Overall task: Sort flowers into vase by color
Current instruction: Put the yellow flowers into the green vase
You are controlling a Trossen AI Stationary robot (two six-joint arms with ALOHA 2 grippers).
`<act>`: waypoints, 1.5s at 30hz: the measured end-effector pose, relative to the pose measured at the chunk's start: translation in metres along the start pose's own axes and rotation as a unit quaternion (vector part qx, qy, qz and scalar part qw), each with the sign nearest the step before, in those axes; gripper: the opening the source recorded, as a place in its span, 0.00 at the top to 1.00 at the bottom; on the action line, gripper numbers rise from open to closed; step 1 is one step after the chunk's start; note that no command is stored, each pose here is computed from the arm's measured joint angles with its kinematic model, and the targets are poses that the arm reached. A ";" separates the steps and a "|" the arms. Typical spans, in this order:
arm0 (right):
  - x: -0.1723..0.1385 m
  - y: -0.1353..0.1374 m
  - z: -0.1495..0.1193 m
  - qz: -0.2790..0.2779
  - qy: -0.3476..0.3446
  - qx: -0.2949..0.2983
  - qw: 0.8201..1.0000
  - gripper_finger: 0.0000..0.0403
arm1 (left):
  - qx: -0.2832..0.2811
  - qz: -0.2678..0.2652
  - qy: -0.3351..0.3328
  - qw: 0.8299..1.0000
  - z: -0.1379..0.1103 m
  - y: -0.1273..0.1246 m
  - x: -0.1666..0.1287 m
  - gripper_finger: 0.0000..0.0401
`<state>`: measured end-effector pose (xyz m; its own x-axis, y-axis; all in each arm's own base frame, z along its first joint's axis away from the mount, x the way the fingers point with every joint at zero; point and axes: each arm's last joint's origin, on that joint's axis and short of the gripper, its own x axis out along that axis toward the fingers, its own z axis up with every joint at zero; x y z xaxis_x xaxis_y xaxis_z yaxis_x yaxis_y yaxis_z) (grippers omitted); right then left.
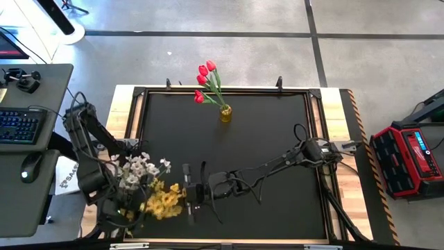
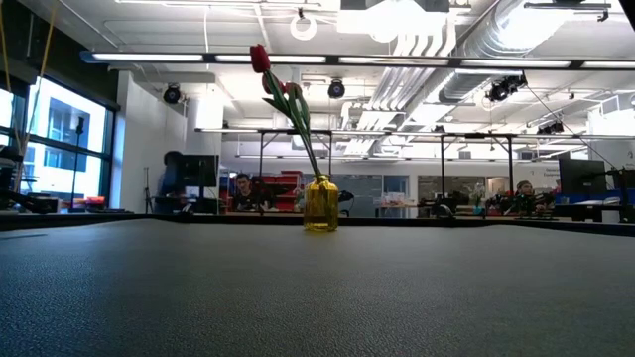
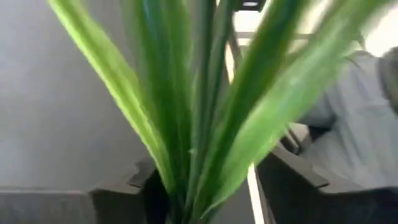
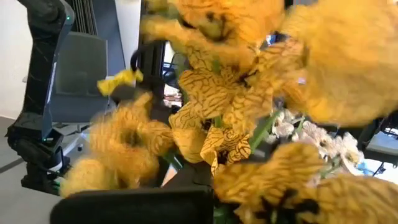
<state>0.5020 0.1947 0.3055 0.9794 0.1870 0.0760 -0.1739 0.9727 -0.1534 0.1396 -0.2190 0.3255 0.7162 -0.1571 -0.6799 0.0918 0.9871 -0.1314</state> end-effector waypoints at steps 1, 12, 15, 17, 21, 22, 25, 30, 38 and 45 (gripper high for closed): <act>0.000 0.000 0.000 0.001 0.001 0.002 1.000 0.99 | 0.001 -0.006 -0.001 1.000 0.002 0.000 -0.003 0.48; 0.000 0.000 0.000 0.003 0.005 0.001 1.000 1.00 | -0.014 -0.043 -0.033 0.998 0.017 0.014 -0.031 0.45; 0.000 0.000 0.000 0.003 0.006 0.002 1.000 1.00 | -0.012 -0.055 -0.042 0.998 0.019 0.017 -0.037 0.45; 0.000 0.000 0.000 0.003 0.006 0.005 1.000 1.00 | -0.010 -0.072 -0.045 0.996 0.021 0.019 -0.042 0.45; 0.000 0.000 -0.001 0.001 0.011 0.005 1.000 1.00 | 0.004 -0.098 -0.068 0.993 0.027 0.019 -0.049 0.45; 0.000 0.000 -0.001 0.002 0.011 0.005 1.000 1.00 | 0.009 -0.103 -0.076 0.992 0.028 0.019 -0.050 0.45; 0.000 0.000 -0.001 0.002 0.011 0.006 1.000 1.00 | 0.031 -0.117 -0.103 0.987 0.033 0.018 -0.055 0.45; -0.001 0.002 -0.001 -0.001 0.012 0.005 1.000 1.00 | 0.080 -0.131 -0.165 0.974 0.043 0.016 -0.063 0.45; -0.001 0.003 -0.002 -0.001 0.017 0.008 1.000 1.00 | 0.141 -0.100 -0.278 0.945 0.061 0.015 -0.077 0.45; -0.001 0.004 -0.004 0.000 0.026 0.016 1.000 1.00 | 0.138 -0.024 -0.367 0.920 0.077 0.011 -0.086 0.45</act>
<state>0.5008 0.1975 0.3010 0.9832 0.1808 0.0250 -0.1766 0.9768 -0.1216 0.1326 -0.1926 0.4379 0.9713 -0.2376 0.0053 0.2356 0.9657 0.1091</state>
